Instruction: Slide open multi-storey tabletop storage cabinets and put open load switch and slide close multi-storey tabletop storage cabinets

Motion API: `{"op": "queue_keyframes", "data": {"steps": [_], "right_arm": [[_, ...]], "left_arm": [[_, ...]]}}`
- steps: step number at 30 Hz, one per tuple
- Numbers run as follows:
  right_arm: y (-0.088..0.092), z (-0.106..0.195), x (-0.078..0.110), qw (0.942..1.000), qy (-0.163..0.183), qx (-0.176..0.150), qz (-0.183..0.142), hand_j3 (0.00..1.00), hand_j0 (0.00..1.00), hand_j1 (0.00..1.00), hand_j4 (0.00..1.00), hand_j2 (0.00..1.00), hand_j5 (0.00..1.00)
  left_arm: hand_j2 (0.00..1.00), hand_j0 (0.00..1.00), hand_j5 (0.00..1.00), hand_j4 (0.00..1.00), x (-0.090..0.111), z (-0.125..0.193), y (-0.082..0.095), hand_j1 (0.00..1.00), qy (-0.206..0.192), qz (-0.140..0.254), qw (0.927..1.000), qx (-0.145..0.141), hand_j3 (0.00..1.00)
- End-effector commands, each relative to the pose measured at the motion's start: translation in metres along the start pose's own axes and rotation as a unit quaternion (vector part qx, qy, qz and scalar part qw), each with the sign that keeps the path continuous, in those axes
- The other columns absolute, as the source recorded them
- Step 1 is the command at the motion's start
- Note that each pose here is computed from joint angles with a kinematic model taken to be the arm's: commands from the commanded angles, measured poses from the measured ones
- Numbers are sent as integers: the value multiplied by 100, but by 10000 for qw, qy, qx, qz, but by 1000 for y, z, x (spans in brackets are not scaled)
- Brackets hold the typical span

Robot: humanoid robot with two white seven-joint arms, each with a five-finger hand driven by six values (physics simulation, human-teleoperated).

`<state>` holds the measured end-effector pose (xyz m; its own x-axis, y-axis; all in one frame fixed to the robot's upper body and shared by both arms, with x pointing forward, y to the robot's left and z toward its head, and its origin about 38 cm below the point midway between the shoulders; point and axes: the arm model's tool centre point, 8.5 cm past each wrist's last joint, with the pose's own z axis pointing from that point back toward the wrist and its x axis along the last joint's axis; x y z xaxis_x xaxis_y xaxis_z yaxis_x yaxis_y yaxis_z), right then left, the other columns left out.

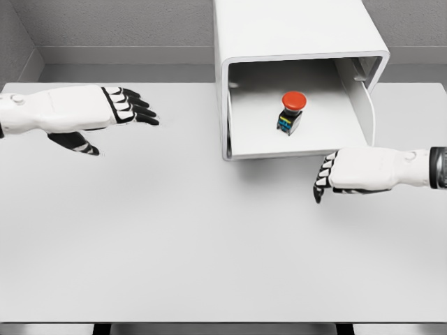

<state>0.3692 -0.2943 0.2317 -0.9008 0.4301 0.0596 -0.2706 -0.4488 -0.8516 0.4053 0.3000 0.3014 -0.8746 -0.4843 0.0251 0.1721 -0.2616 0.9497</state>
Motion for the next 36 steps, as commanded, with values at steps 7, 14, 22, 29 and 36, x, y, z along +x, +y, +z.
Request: {"op": "queue_keyframes", "data": {"steps": [7,14,22,29,36], "right_arm": [[-2,-8,-13,9998,87,-151,-136,53,53,53,53,53,53],[-3,-23,-23,9991,109,-293,-272,53,53,53,53,53,53],[-7,-40,-28,9990,34,-302,-331,53,53,53,53,53,53],[-22,-46,-38,9986,99,-433,-282,53,53,53,53,53,53],[-31,-60,-54,9978,221,-530,-335,53,53,53,53,53,53]], "left_arm": [[100,100,100,100,-14,22,13,100,362,33,9986,382,100],[100,100,100,100,-12,22,-2,100,362,170,9987,318,100],[100,100,100,100,-12,21,-17,100,359,346,9985,232,100],[100,100,100,100,-11,21,-21,100,345,406,9983,233,100],[100,100,100,100,-10,20,-26,100,338,452,9982,205,100]]}}
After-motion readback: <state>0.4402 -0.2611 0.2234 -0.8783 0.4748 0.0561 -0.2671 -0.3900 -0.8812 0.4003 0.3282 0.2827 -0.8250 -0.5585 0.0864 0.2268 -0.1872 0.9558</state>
